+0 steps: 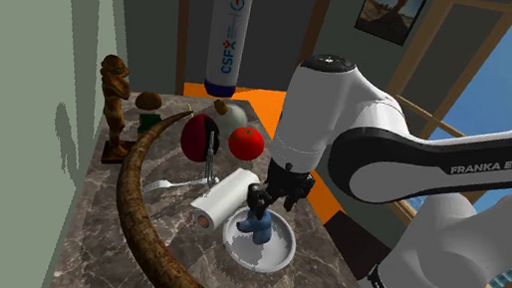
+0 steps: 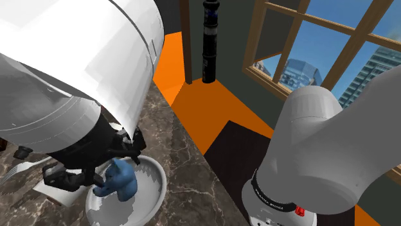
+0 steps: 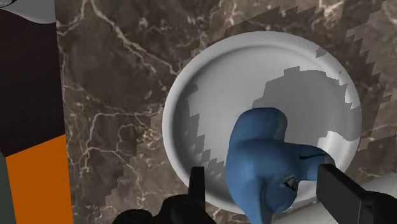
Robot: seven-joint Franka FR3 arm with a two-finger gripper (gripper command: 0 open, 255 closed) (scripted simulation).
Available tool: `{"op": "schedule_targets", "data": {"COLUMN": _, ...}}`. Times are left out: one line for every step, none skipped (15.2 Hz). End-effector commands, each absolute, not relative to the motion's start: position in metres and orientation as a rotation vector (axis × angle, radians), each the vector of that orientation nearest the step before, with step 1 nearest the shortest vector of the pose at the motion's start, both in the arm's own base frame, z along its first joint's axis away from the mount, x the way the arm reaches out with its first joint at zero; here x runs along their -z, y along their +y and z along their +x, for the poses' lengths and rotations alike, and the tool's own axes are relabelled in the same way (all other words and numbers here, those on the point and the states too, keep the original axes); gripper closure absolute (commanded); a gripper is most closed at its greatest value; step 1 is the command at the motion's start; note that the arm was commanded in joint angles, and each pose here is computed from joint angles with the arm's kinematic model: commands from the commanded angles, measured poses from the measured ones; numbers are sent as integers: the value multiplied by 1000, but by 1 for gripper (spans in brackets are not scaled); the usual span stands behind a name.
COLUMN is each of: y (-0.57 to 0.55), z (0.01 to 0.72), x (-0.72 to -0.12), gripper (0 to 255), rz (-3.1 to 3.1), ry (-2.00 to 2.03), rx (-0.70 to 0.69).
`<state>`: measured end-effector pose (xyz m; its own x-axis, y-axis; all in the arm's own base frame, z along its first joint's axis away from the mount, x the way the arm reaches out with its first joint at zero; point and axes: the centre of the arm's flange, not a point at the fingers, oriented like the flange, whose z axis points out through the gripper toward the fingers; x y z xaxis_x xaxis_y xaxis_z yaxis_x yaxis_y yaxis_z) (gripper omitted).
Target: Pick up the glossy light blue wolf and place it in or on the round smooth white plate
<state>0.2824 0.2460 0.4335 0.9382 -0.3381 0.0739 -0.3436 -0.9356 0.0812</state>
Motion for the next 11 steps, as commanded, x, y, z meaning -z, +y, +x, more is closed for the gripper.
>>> {"op": "schedule_targets", "data": {"y": 246, "z": 282, "x": -433, "gripper": 0, "rz": 3000, "ry": -528, "rx": -86}}
{"op": "schedule_targets", "data": {"y": 246, "z": 282, "x": -433, "gripper": 0, "rz": 3000, "ry": -528, "rx": -86}}
{"op": "schedule_targets", "data": {"y": 246, "z": 282, "x": -433, "gripper": 0, "rz": 3000, "ry": -528, "rx": -86}}
{"op": "schedule_targets", "data": {"y": 246, "z": 282, "x": -431, "gripper": 0, "rz": 3000, "ry": -528, "rx": -86}}
{"op": "schedule_targets", "data": {"y": 247, "z": 282, "x": -444, "gripper": 0, "rz": 3000, "ry": -528, "rx": -86}}
{"op": "schedule_targets", "data": {"y": 249, "z": 281, "x": -457, "gripper": 0, "rz": 3000, "ry": -528, "rx": -86}}
{"op": "schedule_targets", "data": {"y": 250, "z": 281, "x": -471, "gripper": 0, "rz": 3000, "ry": -528, "rx": -86}}
{"op": "schedule_targets", "data": {"y": 251, "z": 280, "x": -481, "gripper": 0, "rz": 3000, "ry": -528, "rx": -86}}
{"op": "schedule_targets", "data": {"y": 251, "z": 280, "x": -481, "gripper": 0, "rz": 3000, "ry": -528, "rx": -86}}
{"op": "schedule_targets", "data": {"y": 251, "z": 280, "x": -481, "gripper": 0, "rz": 3000, "ry": -528, "rx": -86}}
{"op": "schedule_targets", "data": {"y": 251, "z": 280, "x": -481, "gripper": 0, "rz": 3000, "ry": -528, "rx": -86}}
